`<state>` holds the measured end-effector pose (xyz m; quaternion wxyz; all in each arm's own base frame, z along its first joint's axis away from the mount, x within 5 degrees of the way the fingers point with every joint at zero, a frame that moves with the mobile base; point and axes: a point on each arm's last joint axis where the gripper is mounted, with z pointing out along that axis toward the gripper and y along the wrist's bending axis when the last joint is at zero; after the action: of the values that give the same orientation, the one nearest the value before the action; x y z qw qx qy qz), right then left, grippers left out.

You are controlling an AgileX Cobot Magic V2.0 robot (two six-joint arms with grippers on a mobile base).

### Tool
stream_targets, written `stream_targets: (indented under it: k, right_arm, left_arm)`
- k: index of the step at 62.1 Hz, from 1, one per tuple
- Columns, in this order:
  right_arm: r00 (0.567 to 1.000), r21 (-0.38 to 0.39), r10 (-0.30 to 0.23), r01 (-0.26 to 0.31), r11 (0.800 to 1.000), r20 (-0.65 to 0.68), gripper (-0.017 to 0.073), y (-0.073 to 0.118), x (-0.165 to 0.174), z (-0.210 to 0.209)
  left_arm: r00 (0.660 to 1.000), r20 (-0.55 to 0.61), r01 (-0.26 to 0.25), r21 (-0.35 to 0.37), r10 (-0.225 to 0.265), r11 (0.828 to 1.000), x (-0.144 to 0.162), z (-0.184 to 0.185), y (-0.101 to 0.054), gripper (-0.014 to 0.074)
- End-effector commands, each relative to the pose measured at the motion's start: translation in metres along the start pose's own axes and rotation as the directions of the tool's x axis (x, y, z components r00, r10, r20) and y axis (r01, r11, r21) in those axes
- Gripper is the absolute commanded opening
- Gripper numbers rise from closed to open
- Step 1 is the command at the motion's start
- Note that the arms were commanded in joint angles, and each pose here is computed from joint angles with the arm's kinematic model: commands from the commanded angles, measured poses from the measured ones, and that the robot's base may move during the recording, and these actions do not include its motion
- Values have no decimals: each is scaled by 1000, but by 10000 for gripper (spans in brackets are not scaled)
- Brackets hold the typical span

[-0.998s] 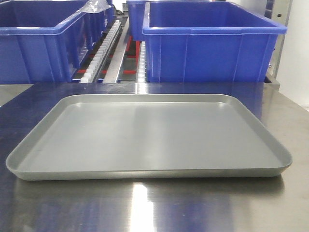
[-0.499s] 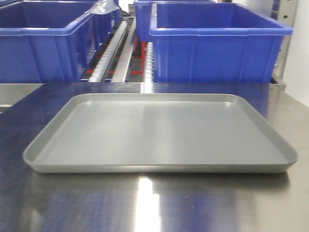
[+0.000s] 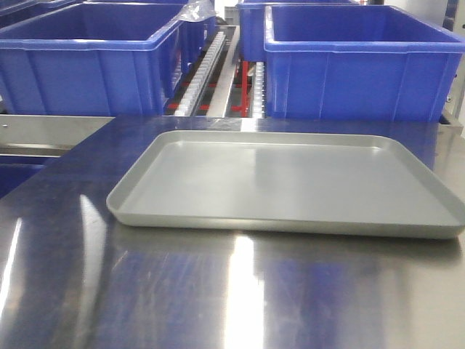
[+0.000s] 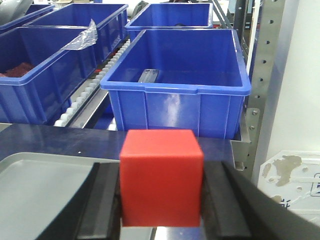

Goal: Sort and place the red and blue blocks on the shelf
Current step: 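Back the base away from the table, holding both cubes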

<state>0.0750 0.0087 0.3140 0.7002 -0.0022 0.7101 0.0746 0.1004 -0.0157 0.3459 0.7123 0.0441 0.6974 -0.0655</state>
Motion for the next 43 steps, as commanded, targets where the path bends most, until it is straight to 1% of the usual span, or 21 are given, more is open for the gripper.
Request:
stream_targets:
  k: [1, 43]
  right_arm:
    - [994, 9, -9, 9, 1000, 107, 363, 0, -16, -1]
    - [994, 9, -9, 9, 1000, 107, 363, 0, -16, -1]
  left_arm:
    - [993, 118, 1, 4, -1, 1000, -18, -1, -1, 188]
    - [993, 117, 1, 6, -1, 1000, -18, -1, -1, 188]
